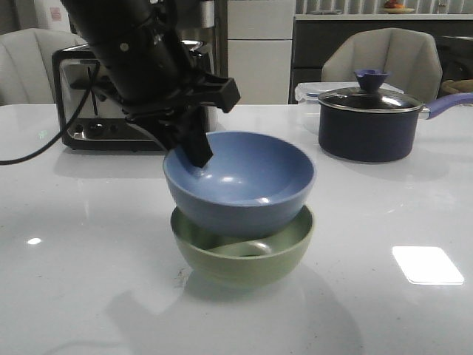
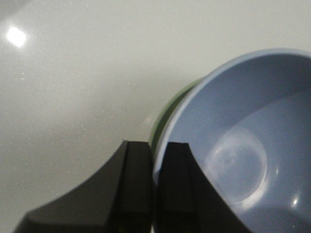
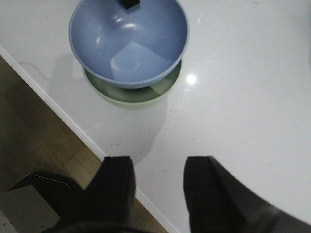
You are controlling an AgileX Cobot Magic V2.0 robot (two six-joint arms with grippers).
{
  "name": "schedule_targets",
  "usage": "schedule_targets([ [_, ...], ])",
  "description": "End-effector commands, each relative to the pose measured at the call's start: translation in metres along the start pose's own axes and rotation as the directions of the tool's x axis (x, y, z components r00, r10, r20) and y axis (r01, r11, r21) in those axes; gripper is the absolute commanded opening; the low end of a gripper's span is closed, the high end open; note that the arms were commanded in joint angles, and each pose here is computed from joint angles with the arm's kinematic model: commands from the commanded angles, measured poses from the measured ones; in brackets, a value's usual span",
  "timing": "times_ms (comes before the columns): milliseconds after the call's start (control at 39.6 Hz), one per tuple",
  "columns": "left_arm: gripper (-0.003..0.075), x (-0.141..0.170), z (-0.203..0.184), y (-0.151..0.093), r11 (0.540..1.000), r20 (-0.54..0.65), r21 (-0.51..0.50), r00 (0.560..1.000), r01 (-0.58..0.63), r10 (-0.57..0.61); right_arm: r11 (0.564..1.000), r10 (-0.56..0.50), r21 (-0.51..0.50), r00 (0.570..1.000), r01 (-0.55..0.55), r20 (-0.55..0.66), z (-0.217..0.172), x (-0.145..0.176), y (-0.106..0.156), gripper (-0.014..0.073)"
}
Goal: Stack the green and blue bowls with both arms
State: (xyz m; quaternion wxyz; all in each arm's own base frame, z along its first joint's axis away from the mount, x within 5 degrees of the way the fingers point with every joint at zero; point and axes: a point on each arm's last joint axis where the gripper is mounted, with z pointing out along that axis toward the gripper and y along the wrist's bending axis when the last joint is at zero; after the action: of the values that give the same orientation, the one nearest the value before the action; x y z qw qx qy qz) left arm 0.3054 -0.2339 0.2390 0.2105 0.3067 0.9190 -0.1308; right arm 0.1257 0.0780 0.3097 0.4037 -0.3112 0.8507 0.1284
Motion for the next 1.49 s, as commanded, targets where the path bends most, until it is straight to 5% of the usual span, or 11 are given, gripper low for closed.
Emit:
schedule_targets([
  [0,0.0093,-0.015,-0.015,-0.005,1.0,0.109,0.011,0.994,0.002,-0.004,1.0,-0.01,0.022,0.996,0.008,0.09,-0.007,-0.013,-0.002,0.0382],
  [202,0.0115,-0.013,0.001,-0.003,1.0,0.076,0.009,0.997,0.008,-0.008,1.0,-0.01,0.022,0.996,0.008,0.09,-0.007,-0.013,-0.002,0.0382],
  [555,0.0419,-0.015,0.0,-0.003,1.0,0.092,0.008,0.996,0.007,-0.008,1.0,-0.01,0.022,0.996,0.008,0.09,-0.007,-0.013,-0.002,0.0382],
  [984,0.0416,-0.01,-0.105,-0.008,0.99,0.213,-0.093,0.969,-0.105,0.123,1.0,-0.01,0.022,0.996,0.008,0.09,-0.007,-0.013,-0.002,0.0382],
  [1211,0.0416,0.019,-0.167,-0.013,0.984,0.317,-0.129,0.935,-0.121,0.157,1.0,-0.01,0.022,0.996,0.008,0.089,-0.007,-0.012,-0.001,0.0382],
  [1464,0.0416,0.069,-0.194,-0.014,0.98,0.349,-0.154,0.92,-0.129,0.176,1.0,-0.01,0.022,0.996,0.008,0.089,-0.007,-0.012,-0.001,0.0382],
])
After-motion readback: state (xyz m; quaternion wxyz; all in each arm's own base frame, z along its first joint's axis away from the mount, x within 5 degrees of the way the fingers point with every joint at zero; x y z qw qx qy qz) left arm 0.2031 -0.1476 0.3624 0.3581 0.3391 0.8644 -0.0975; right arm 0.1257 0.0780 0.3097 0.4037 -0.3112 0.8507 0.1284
